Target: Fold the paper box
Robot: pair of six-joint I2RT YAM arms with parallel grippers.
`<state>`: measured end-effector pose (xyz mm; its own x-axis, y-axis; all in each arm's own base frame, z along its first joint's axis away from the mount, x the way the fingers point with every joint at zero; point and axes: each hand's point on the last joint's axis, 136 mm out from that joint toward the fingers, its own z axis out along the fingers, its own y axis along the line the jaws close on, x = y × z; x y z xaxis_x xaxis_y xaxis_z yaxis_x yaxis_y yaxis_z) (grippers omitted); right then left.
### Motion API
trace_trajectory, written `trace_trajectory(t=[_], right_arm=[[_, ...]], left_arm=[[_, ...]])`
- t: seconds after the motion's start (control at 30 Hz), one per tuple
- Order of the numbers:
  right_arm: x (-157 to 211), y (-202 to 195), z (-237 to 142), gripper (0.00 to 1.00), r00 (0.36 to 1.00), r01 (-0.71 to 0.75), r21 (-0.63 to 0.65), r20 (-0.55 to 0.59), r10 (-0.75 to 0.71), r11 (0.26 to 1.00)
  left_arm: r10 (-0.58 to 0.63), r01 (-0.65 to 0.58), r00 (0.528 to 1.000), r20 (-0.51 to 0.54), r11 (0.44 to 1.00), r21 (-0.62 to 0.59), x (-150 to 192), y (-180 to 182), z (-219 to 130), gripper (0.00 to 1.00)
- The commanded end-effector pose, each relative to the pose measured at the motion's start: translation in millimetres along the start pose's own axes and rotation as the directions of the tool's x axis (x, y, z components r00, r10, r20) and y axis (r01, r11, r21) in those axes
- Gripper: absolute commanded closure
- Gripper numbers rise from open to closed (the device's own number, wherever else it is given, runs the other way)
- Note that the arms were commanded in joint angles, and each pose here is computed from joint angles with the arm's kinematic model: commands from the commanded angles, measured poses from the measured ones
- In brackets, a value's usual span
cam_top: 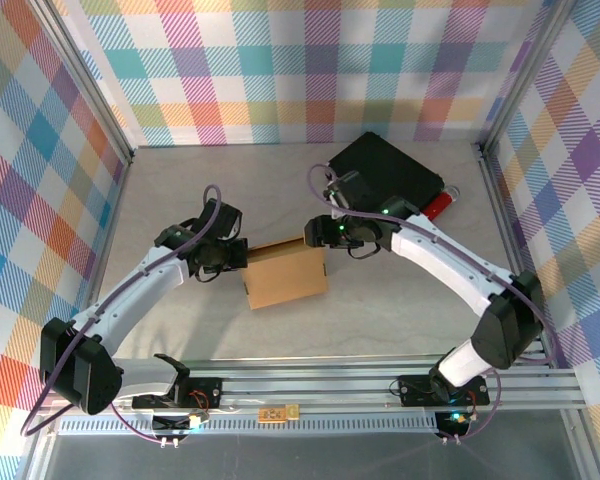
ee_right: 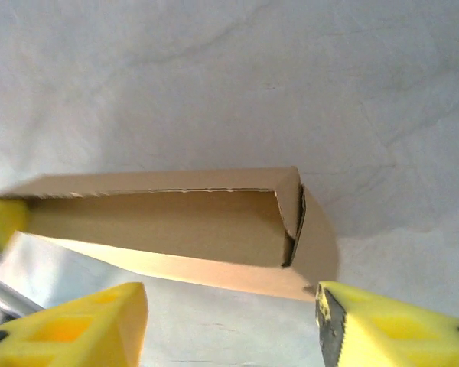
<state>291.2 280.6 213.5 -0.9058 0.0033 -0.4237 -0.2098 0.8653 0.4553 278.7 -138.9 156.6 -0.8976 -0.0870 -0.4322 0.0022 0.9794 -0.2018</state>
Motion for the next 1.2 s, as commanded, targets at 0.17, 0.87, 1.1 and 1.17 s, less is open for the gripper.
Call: trace_trajectory(t=[0.17, 0.87, 1.1, 1.17], right_arm=[[-8, 17, -21, 0.19, 0.818, -0.573, -0.145, -0.043, 0.573, 0.807], [36, -11, 49, 0.26, 0.411, -0.911, -0.121, -0.308, 0.858, 0.394], [44, -21, 49, 0.45, 0.454, -0.891, -0.147, -0.292, 0.842, 0.430], [44, -22, 47, 0.50, 0.472, -0.882, -0.156, -0.287, 0.834, 0.445]], left_arm=[[0.015, -0.013, 0.998, 0.055, 0.999, -0.034, 0, 1, -4, 1.00], [0.062, -0.048, 0.984, 0.164, 0.995, -0.084, 9, -5, -15, 1.00], [0.031, -0.019, 0.982, 0.186, 0.998, -0.066, 21, -3, -16, 1.00], [0.020, -0.010, 0.982, 0.187, 0.998, -0.054, 25, -2, -17, 1.00]])
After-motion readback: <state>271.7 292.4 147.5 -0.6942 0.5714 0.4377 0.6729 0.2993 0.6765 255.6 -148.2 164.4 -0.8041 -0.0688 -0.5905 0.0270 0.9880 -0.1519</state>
